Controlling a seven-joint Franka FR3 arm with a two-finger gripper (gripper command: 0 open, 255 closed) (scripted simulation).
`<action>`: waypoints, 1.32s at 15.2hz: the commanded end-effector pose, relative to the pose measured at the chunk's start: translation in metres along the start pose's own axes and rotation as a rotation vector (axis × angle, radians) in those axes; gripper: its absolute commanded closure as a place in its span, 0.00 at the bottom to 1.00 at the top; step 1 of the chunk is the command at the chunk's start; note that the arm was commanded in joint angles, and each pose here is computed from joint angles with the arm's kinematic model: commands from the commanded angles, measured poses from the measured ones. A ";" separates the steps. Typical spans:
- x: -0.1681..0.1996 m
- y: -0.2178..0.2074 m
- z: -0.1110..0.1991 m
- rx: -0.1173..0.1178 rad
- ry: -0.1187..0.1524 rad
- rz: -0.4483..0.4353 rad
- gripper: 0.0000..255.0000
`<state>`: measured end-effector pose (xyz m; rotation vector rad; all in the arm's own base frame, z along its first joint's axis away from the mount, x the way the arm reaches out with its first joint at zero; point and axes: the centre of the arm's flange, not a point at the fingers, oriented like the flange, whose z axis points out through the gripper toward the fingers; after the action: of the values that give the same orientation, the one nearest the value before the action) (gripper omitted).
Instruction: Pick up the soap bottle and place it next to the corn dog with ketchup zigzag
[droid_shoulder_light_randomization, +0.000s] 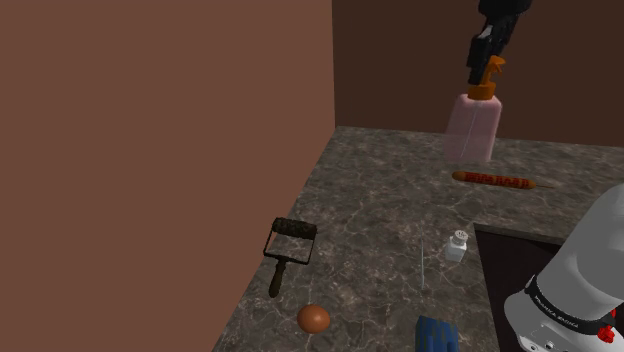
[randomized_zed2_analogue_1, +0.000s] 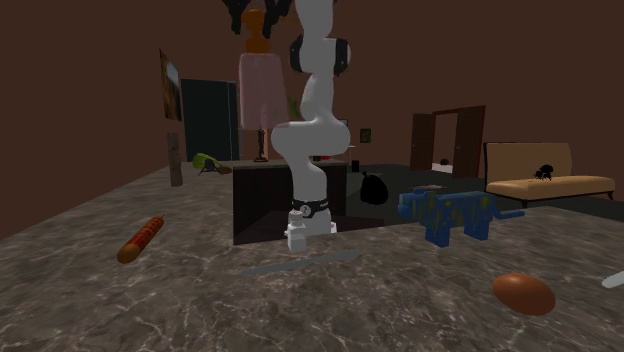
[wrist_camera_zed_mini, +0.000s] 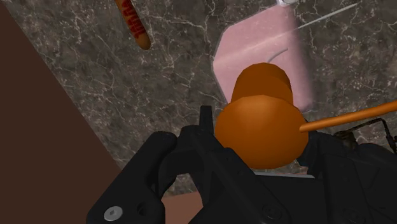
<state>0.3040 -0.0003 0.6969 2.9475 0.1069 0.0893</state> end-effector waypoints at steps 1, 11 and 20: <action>-0.017 0.024 0.002 0.001 -0.001 -0.001 1.00; -0.093 0.130 0.019 0.001 -0.001 -0.001 1.00; -0.162 0.226 0.034 0.001 -0.001 -0.001 1.00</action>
<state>0.1678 -0.2295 0.6975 2.9487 0.1078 0.0895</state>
